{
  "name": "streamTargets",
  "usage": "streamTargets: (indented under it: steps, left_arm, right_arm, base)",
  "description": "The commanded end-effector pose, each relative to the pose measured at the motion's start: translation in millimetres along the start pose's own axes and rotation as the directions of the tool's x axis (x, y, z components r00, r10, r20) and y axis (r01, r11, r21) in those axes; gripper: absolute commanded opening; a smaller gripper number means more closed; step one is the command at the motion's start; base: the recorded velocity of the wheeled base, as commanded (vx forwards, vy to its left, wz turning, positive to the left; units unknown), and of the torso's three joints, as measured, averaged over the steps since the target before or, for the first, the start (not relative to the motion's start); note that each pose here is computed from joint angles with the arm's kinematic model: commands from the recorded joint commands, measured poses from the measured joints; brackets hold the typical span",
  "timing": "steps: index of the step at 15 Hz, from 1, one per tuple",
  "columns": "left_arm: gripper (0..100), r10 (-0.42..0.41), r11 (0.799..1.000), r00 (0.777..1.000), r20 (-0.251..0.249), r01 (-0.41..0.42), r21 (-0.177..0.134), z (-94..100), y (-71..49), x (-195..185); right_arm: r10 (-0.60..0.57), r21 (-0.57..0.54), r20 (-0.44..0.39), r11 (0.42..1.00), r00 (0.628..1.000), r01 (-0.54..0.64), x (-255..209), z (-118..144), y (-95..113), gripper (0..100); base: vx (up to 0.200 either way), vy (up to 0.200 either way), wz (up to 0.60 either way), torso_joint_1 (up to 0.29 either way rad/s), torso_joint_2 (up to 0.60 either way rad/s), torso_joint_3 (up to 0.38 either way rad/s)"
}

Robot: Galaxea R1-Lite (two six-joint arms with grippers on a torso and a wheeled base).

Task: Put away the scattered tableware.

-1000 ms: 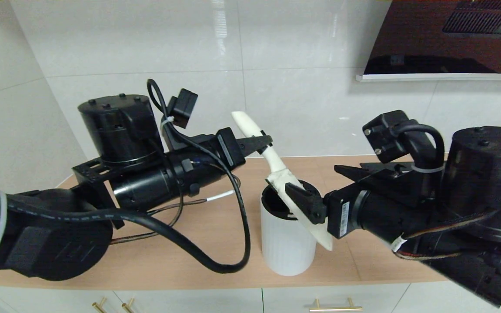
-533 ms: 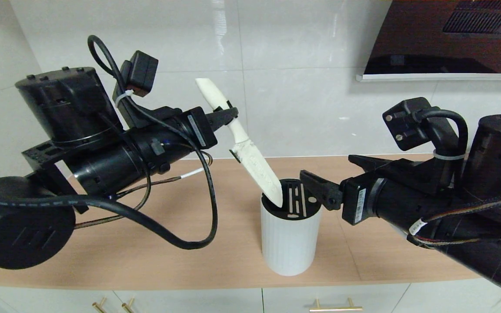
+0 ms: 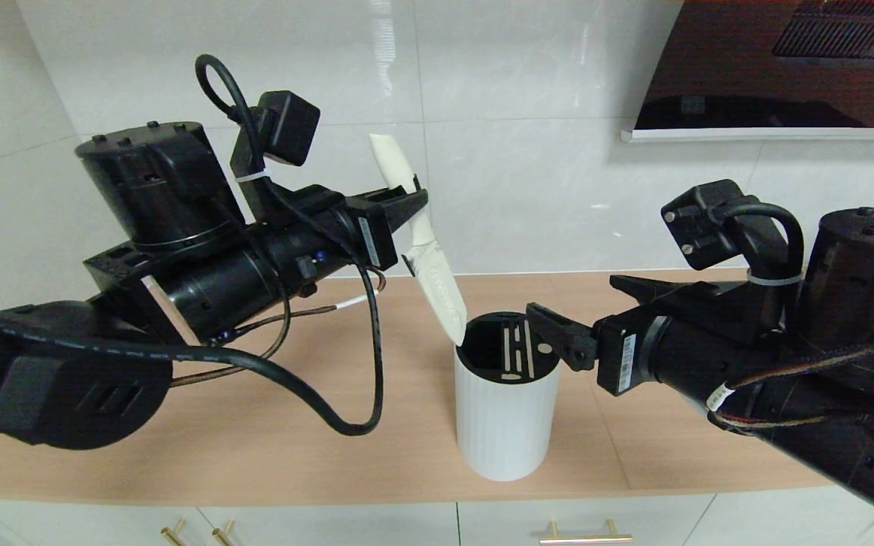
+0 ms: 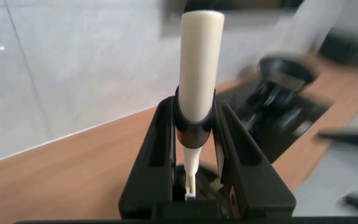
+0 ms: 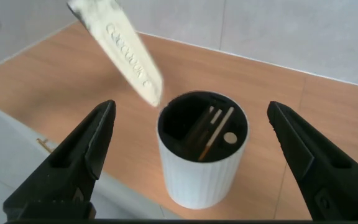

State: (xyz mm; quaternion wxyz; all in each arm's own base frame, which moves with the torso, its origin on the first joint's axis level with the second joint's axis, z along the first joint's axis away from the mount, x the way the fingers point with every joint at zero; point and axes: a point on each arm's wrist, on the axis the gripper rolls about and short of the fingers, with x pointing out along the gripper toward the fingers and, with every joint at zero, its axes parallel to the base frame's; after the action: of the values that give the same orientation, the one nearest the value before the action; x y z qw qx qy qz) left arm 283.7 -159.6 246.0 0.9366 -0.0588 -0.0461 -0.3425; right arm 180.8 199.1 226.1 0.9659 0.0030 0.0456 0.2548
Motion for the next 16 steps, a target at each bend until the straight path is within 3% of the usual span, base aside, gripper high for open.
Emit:
streamTargets:
  steps: [1, 3, 7, 16]
  left_arm:
    - [0, -0.017, 1.000, 1.000, -0.018, 0.017, 0.002, -22.8, -3.2, 13]
    - [0, -0.028, 1.000, 1.000, -0.011, 0.028, 0.001, -35.1, -9.2, 20]
    - [0, -0.017, 1.000, 1.000, 0.020, 0.017, 0.005, -34.1, -13.4, 21]
    - [0, -0.042, 0.999, 0.998, -0.042, 0.042, -0.002, -56.3, -20.9, 27]
  right_arm:
    - [0.000, -0.004, -0.007, 1.000, 1.000, 0.000, 1, -2, 0, 100]
    - [-0.001, -0.006, -0.010, 1.000, 1.000, 0.001, 2, -3, 0, 100]
    - [-0.001, -0.007, -0.014, 1.000, 1.000, 0.001, 2, -4, 0, 100]
    - [0.000, -0.014, -0.022, 1.000, 1.000, 0.000, 3, -6, 1, 100]
  base:
    - [0.000, 0.000, 0.00, 0.000, 0.00, 0.000]
    - [0.000, 0.000, 0.00, 0.000, 0.00, 0.000]
    - [0.000, 0.000, 0.00, 0.000, 0.00, 0.000]
    - [0.000, 0.000, 0.00, 0.000, 0.00, 0.000]
